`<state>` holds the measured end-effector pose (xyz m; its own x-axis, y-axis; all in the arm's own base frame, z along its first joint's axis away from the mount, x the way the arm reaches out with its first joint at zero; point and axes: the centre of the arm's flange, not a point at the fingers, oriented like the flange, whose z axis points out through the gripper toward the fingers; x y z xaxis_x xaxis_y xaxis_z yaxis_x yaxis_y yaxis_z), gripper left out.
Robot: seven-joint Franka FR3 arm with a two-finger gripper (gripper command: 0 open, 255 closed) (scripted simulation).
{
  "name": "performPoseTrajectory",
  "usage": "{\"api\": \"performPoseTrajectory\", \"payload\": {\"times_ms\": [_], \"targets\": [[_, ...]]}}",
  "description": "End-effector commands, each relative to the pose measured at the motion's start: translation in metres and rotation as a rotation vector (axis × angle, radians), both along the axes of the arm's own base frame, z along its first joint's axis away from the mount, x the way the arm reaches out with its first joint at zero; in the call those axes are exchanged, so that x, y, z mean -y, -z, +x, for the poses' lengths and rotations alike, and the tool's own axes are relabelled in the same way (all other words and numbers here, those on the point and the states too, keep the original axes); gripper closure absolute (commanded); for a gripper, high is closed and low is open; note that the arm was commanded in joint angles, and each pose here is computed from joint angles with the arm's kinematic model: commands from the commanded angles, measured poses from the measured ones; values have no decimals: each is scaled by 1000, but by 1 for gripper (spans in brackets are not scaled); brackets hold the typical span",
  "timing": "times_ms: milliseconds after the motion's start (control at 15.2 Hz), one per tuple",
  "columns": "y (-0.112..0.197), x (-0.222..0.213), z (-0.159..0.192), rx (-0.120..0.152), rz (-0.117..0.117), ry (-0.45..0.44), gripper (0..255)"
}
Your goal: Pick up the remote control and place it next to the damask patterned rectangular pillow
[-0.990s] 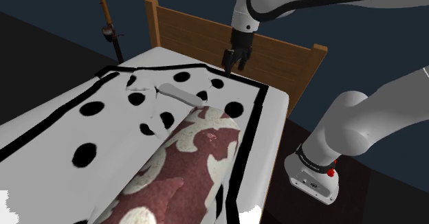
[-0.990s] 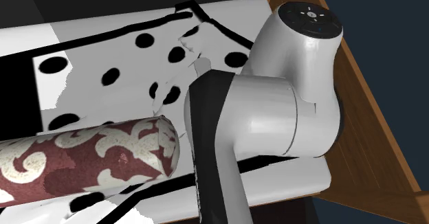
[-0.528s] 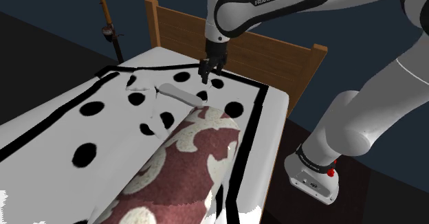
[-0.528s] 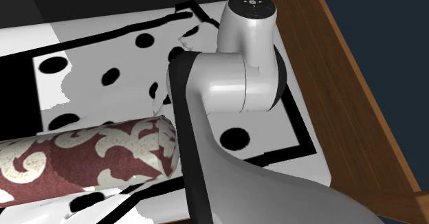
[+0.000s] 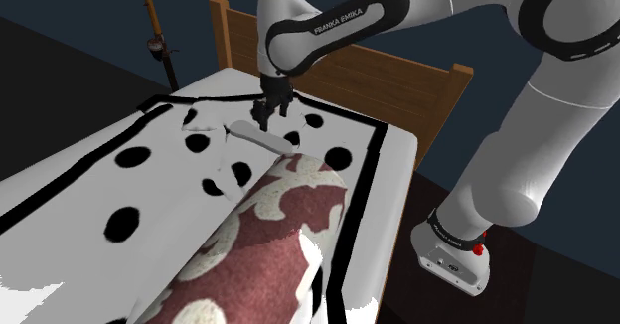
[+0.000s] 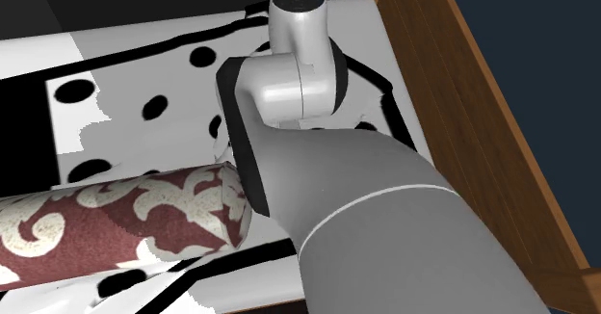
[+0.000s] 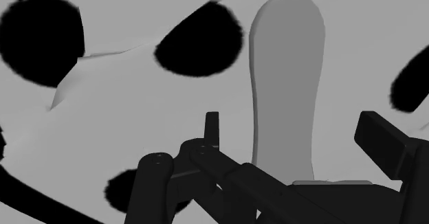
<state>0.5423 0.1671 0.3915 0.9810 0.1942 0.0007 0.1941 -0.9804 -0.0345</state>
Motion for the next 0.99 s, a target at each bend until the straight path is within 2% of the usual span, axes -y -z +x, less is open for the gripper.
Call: {"api": "performPoseTrajectory", "payload": {"times_ms": [0,132,594,924], "targets": [[13,-16,20,8,-7,-24,0],[21,-27,31,13,-12,-40,0],[61,-28,31,13,-12,-40,0],[61,-28,31,13,-12,-40,0]]}}
